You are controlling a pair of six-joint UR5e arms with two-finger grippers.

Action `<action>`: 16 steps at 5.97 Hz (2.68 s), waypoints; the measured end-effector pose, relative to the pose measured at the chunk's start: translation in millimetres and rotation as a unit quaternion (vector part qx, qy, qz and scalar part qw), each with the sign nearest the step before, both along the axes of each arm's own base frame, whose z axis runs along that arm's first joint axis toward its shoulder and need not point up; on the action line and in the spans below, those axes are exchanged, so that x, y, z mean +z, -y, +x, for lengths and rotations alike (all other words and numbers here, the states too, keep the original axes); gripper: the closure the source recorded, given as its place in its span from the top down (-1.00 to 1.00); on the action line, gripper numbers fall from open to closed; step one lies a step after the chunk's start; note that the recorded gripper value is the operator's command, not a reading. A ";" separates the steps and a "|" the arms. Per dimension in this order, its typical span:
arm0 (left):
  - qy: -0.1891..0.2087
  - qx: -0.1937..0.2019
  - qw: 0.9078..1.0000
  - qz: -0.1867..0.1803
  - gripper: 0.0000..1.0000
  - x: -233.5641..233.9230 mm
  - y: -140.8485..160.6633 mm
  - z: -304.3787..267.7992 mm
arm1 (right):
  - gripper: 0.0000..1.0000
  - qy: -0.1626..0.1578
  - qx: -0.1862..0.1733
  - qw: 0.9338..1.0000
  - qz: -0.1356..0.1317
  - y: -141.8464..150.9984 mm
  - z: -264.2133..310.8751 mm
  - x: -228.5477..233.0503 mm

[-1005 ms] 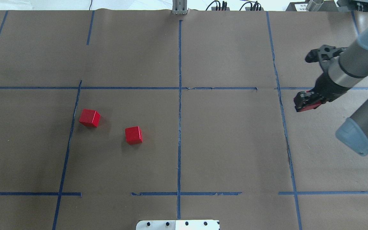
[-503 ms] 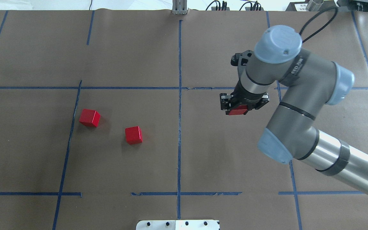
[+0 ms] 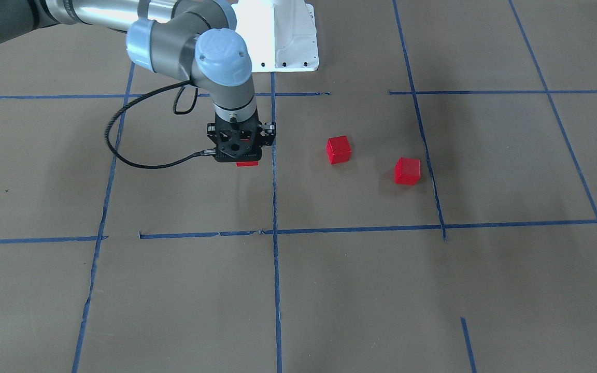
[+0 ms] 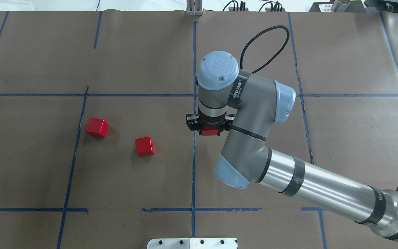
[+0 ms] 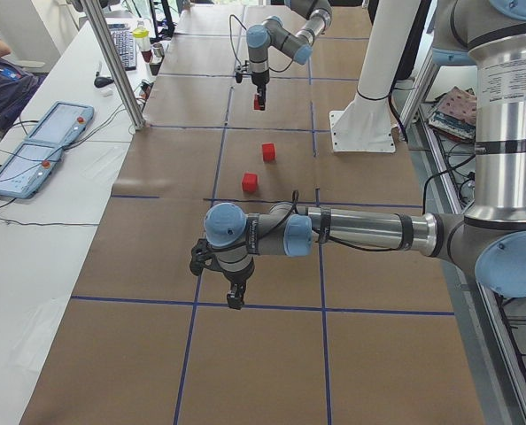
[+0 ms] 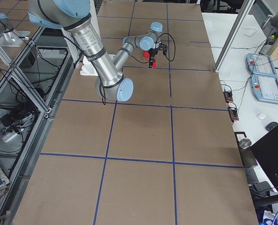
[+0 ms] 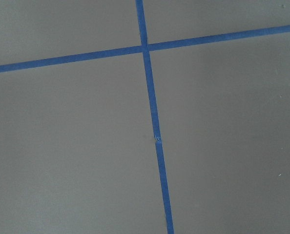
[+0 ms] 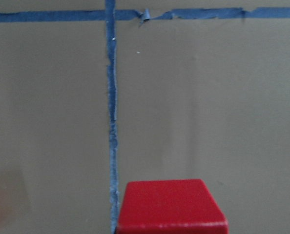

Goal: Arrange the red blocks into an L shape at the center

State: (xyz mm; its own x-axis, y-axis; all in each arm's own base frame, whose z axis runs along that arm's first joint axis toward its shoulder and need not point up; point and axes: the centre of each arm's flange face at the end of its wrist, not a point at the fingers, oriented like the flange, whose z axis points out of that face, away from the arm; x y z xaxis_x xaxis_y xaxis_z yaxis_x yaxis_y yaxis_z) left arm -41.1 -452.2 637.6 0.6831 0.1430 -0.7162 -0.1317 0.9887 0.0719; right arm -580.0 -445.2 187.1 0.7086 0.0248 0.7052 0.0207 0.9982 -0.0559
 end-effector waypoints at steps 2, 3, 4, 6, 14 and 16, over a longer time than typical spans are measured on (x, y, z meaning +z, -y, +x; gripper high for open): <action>0.000 0.000 1.000 -0.001 1.00 0.7 0.0 0.0 | -0.39 0.009 0.008 1.000 0.001 -14.4 -45.6 6.7; 0.000 0.000 1.000 -0.002 1.00 1.7 -0.2 0.0 | -0.26 0.009 0.008 1.000 -0.003 -22.2 -55.6 8.3; 0.000 0.000 1.000 -0.003 1.00 2.0 -0.2 0.0 | -0.08 0.007 0.008 1.000 -0.006 -27.7 -61.2 10.4; 0.000 0.000 1.000 -0.003 1.00 2.8 -0.2 0.0 | 0.23 0.001 0.002 1.000 -0.007 -32.3 -67.3 17.1; 0.002 0.000 1.000 0.000 1.00 -0.6 0.5 -0.2 | 0.99 0.029 0.032 0.999 0.014 31.9 31.3 -35.1; 0.003 -0.001 1.000 0.004 1.00 -5.9 1.2 -0.3 | 0.99 0.035 0.019 0.999 0.021 106.5 136.9 2.3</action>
